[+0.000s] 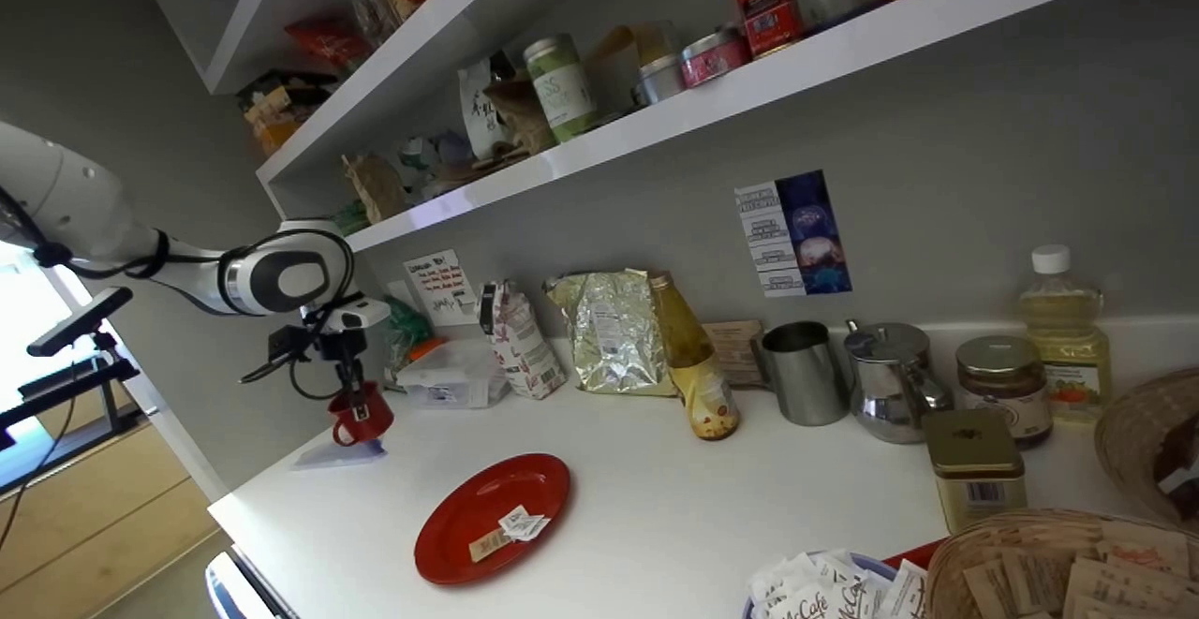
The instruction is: Take the cup off of the plate
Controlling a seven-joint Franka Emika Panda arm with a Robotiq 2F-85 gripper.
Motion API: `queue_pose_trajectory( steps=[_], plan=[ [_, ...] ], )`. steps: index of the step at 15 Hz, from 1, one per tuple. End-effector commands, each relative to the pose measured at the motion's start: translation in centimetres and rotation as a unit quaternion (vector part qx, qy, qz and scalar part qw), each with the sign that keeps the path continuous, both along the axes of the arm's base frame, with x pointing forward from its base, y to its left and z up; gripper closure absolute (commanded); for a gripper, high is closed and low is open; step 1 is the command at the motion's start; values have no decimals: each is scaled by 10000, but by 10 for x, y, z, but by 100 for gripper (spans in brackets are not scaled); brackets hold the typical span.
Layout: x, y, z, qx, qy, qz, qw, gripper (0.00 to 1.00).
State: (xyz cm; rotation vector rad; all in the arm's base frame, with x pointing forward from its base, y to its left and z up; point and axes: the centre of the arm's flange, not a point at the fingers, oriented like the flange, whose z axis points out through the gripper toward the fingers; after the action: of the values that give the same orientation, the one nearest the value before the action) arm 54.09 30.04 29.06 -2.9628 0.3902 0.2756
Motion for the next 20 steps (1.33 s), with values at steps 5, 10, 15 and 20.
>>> queue_pose_trajectory(
  steps=[5,10,15,20],
  plan=[
    [-4,44,-41,-388,154,406,9983,98],
    [3,51,-68,-609,209,404,9971,98],
    [5,39,-96,-753,360,320,9960,98],
    [-5,39,-124,-851,554,318,9943,98]
  ],
)
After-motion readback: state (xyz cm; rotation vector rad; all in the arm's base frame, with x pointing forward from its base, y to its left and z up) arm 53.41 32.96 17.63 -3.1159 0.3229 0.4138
